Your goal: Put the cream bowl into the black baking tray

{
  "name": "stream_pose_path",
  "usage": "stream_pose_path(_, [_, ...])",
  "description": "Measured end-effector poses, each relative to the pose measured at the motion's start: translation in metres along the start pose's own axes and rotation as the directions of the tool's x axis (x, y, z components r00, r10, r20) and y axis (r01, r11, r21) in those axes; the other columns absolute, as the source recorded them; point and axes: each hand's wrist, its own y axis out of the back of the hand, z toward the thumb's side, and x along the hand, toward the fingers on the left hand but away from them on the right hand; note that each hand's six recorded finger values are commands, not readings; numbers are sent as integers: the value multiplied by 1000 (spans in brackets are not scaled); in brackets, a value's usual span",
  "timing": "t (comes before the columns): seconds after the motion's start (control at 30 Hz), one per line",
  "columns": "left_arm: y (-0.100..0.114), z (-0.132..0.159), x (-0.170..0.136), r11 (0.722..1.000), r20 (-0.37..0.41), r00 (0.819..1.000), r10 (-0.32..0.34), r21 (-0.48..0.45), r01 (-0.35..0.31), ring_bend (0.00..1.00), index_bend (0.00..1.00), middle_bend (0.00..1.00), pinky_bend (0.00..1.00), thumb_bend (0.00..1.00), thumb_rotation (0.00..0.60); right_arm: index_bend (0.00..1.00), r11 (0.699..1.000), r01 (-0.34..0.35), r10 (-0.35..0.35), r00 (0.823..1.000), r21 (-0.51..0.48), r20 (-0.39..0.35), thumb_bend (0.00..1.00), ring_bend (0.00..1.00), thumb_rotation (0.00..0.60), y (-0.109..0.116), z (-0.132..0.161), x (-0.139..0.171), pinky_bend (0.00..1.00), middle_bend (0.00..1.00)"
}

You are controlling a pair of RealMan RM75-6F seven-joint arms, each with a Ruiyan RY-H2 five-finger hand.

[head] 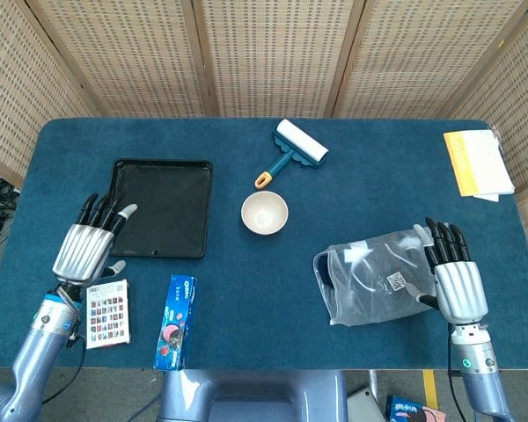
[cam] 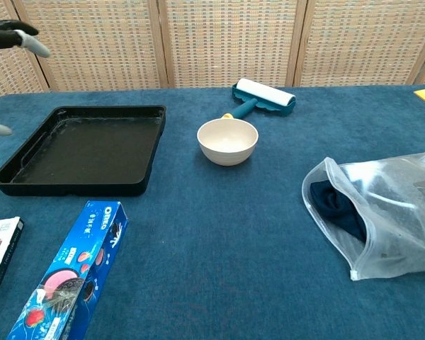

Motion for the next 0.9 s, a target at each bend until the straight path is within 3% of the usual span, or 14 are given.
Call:
stream_pose_path(0.23, [2, 49, 58, 997, 86, 996, -7, 74, 1, 0, 301, 0, 0, 172, 600, 18, 999, 41, -41, 999, -23, 8, 197, 0, 600, 10, -6, -2, 38, 0])
stream_pose_path(0.43, [-13, 94, 98, 996, 146, 988, -48, 86, 36, 0, 337, 0, 0, 171, 600, 27, 997, 57, -56, 998, -51, 32, 197, 0, 600, 17, -14, -3, 38, 0])
stream_pose_path(0.9, [-55, 174, 141, 982, 232, 961, -149, 152, 116, 0, 404, 0, 0, 179, 600, 39, 991, 78, -72, 996, -107, 57, 196, 0, 600, 26, -25, -4, 38, 0])
